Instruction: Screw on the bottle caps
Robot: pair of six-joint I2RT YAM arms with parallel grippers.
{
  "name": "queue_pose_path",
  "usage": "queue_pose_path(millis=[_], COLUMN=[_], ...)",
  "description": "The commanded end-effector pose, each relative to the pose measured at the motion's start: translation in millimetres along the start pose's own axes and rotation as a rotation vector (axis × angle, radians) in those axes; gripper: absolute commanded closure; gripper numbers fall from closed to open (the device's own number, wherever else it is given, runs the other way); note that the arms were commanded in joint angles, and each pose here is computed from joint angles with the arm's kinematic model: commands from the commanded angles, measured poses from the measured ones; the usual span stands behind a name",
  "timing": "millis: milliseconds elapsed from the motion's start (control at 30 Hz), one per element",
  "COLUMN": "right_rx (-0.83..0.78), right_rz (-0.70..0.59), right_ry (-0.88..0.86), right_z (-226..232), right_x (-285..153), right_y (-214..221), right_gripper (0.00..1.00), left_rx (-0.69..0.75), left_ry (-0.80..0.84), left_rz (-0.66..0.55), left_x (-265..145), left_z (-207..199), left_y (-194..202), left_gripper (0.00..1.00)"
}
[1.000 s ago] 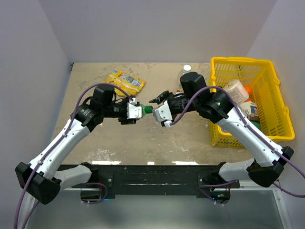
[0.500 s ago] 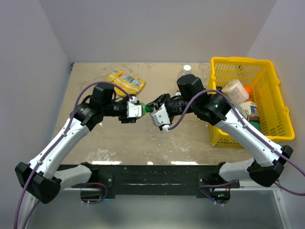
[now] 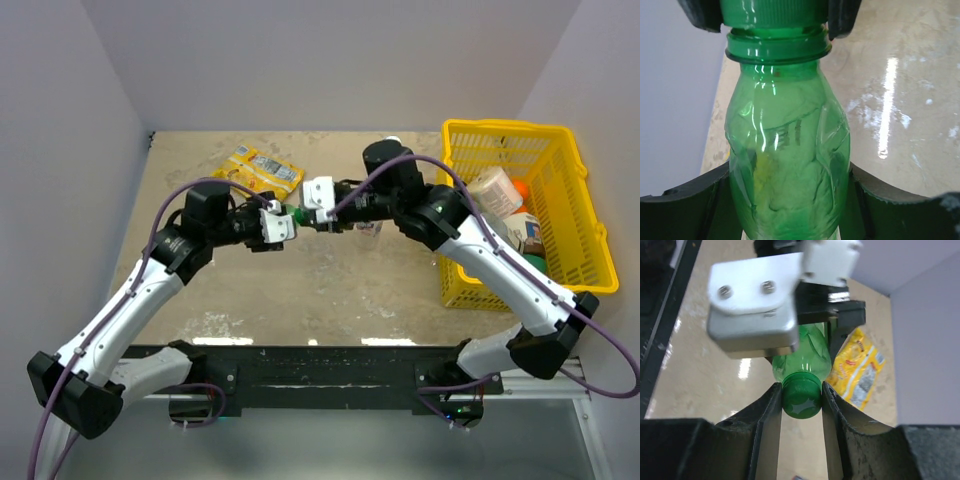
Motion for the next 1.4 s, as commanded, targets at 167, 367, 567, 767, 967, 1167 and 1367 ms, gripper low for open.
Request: queue_pose_path(millis=[167,367,567,767,967,1167,1367], right_rx=[0.615,0.997,1.142,1.168,1.119,0.645,0.228], right_rz=[-0.117,-0.177,-0.21,-0.22,-0.259,-0.273,-0.118], right_ry=[0.064,0.055,0.026,0.07,0.097,0.133,0.083], right_z=[-35.6,-55.8,-59.3,-74.2,-90.4,-108.9,-53.9], right_x=[18.8,21.4,25.9,22.8,9.2,-38.5,-59.6], right_y=[-10.6,18.4,27.0,37.5,41.8,16.6,22.8], right_gripper=[1.0,1.0,1.0,1.0,0.84,0.53,0.39], left_rx=[0.335,0.61,0.88,0.984,0.798,0.307,-0.013], left_ry=[-0.55,-0.738,-0.778,-0.772,-0.74,-0.444,-0.13], left_rz=[-0.257,-0.101,0.102,0.137,0.189,0.143,-0.076], left_x=[-58.2,-56.4,-40.7,-34.2,-32.3,-13.5,-11.3], left_z=[62.4,58.9,48.2,28.9,35.2,12.5,-26.5], left_y=[-69.0,-67.5,-37.0,-19.8,-5.6,21.1,-2.4], left_gripper=[1.0,1.0,1.0,1.0,1.0,1.0,1.0])
Point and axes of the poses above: each gripper's point midway between its finger pads, its own x axis out along the fingers, its own z axis along the line the jaws close on, y = z × x, the point moved 2 cm from there along -x, back along the fingers, and after that the axes turned 4 degrees about -x, right-handed, at the moved point
